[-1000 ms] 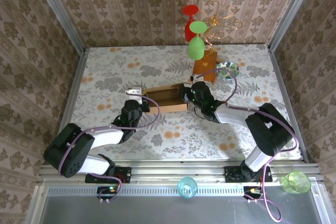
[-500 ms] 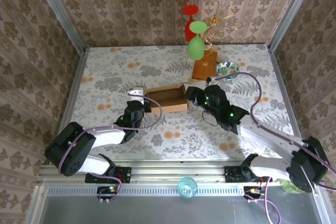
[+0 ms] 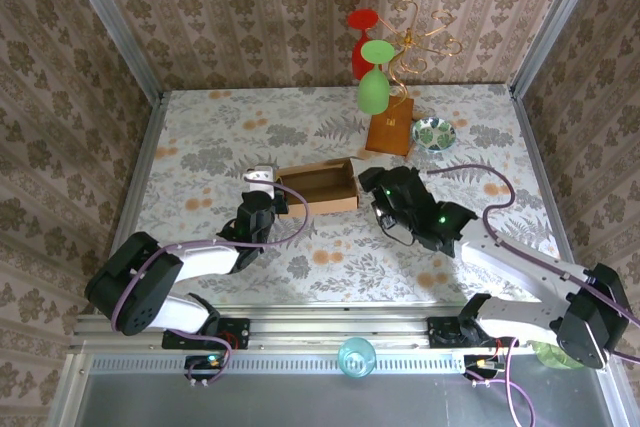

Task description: Fold the paper box

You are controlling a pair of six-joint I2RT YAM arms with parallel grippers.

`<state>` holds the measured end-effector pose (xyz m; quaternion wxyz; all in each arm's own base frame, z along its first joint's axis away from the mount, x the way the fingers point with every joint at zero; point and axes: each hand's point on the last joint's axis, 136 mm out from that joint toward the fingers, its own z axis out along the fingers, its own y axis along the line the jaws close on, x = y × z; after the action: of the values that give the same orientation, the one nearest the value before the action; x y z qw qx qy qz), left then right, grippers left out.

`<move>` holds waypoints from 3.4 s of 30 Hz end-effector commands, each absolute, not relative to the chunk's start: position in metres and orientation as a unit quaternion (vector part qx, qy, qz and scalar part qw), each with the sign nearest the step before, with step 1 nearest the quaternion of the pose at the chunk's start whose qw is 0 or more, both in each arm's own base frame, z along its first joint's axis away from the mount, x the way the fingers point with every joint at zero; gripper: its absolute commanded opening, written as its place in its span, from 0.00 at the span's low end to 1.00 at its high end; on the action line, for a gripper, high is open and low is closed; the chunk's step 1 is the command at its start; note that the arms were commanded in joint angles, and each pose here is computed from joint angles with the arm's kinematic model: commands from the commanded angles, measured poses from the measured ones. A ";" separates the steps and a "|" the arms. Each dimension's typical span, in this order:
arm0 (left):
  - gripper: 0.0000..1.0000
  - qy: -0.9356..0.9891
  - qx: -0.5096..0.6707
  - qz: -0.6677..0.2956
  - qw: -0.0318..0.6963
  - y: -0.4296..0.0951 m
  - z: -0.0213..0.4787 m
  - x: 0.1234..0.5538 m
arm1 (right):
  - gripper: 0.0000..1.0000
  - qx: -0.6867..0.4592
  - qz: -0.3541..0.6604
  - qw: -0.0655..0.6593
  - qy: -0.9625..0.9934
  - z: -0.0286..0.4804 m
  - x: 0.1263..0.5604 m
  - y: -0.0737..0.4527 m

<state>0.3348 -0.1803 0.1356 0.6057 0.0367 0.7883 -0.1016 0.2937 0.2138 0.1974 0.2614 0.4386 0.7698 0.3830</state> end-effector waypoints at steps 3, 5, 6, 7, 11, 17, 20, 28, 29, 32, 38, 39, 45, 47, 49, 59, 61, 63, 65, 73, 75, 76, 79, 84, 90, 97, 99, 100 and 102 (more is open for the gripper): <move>0.00 0.837 0.072 -0.062 0.539 -0.175 0.085 0.320 | 0.69 0.506 0.432 0.234 0.708 0.237 0.322 0.239; 0.00 0.838 0.072 -0.062 0.538 -0.174 0.084 0.320 | 0.68 0.510 0.442 0.212 0.707 0.236 0.332 0.257; 0.00 0.838 0.072 -0.062 0.537 -0.174 0.083 0.320 | 0.67 0.512 0.447 0.205 0.705 0.236 0.337 0.264; 0.00 0.838 0.072 -0.062 0.537 -0.174 0.083 0.320 | 0.65 0.515 0.447 0.197 0.705 0.230 0.343 0.272; 0.00 0.838 0.071 -0.063 0.537 -0.175 0.082 0.320 | 0.57 0.522 0.447 0.177 0.704 0.221 0.358 0.293; 0.00 0.837 0.073 -0.064 0.539 -0.176 0.083 0.320 | 0.46 0.525 0.421 0.152 0.724 0.198 0.364 0.305; 0.00 0.836 0.074 -0.064 0.540 -0.177 0.085 0.320 | 0.38 0.528 0.417 0.155 0.723 0.191 0.367 0.302; 0.00 0.835 0.077 -0.065 0.541 -0.179 0.086 0.321 | 0.36 0.522 0.426 0.179 0.717 0.197 0.380 0.294; 0.00 0.835 0.076 -0.066 0.541 -0.179 0.087 0.322 | 0.36 0.520 0.425 0.182 0.719 0.200 0.381 0.294; 0.00 0.835 0.075 -0.065 0.541 -0.179 0.086 0.322 | 0.31 0.517 0.417 0.174 0.727 0.195 0.381 0.298; 0.00 0.833 0.077 -0.067 0.543 -0.180 0.089 0.322 | 0.16 0.528 0.410 0.162 0.726 0.179 0.384 0.301; 0.00 0.833 0.077 -0.068 0.543 -0.180 0.090 0.322 | 0.12 0.528 0.408 0.161 0.728 0.177 0.383 0.301; 0.33 0.840 0.060 -0.117 0.526 -0.182 0.112 0.308 | 0.00 0.522 0.397 0.151 0.740 0.162 0.370 0.295; 0.44 0.847 0.045 -0.149 0.509 -0.181 0.120 0.295 | 0.00 0.516 0.396 0.148 0.745 0.153 0.364 0.293; 0.50 0.854 0.031 -0.172 0.490 -0.178 0.122 0.278 | 0.00 0.514 0.393 0.147 0.748 0.144 0.357 0.287; 0.60 0.854 -0.088 -0.229 0.460 -0.120 0.153 0.213 | 0.00 0.504 0.397 0.137 0.755 0.122 0.343 0.282; 0.61 0.853 -0.112 -0.225 0.458 -0.111 0.160 0.215 | 0.00 0.498 0.396 0.135 0.760 0.121 0.342 0.283; 0.60 0.855 -0.133 -0.236 0.442 -0.110 0.164 0.222 | 0.00 0.492 0.391 0.133 0.767 0.117 0.339 0.282; 0.58 0.862 -0.149 -0.262 0.408 -0.119 0.164 0.235 | 0.00 0.486 0.388 0.131 0.772 0.110 0.335 0.281; 0.60 0.894 -0.128 -0.314 0.294 -0.161 0.150 0.287 | 0.00 0.467 0.374 0.129 0.791 0.086 0.323 0.272; 0.60 0.897 -0.114 -0.323 0.281 -0.172 0.143 0.297 | 0.00 0.460 0.372 0.130 0.796 0.082 0.322 0.270; 0.60 0.898 -0.112 -0.325 0.276 -0.175 0.139 0.300 | 0.00 0.457 0.371 0.129 0.798 0.079 0.321 0.270; 0.58 0.905 -0.110 -0.325 0.252 -0.183 0.118 0.308 | 0.00 0.454 0.366 0.122 0.803 0.070 0.317 0.268; 0.54 0.913 -0.106 -0.322 0.227 -0.193 0.089 0.313 | 0.00 0.452 0.359 0.114 0.808 0.061 0.311 0.266; 0.49 0.916 -0.101 -0.322 0.218 -0.203 0.068 0.312 | 0.00 0.443 0.350 0.106 0.819 0.057 0.308 0.265; 0.34 0.926 -0.101 -0.309 0.192 -0.208 0.049 0.300 | 0.00 0.439 0.337 0.095 0.827 0.048 0.304 0.259; 0.33 0.931 -0.097 -0.300 0.182 -0.209 0.043 0.295 | 0.00 0.437 0.335 0.094 0.829 0.047 0.304 0.258; 0.31 0.935 -0.097 -0.292 0.177 -0.207 0.040 0.291 | 0.00 0.436 0.333 0.093 0.831 0.047 0.303 0.257; 0.31 0.939 -0.093 -0.281 0.172 -0.206 0.037 0.288 | 0.00 0.432 0.330 0.090 0.834 0.046 0.302 0.255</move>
<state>0.3061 -0.2065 0.0549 0.2051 -0.1045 0.9247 -0.3032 0.3209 0.2661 0.0698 0.1140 0.4410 0.8076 0.3745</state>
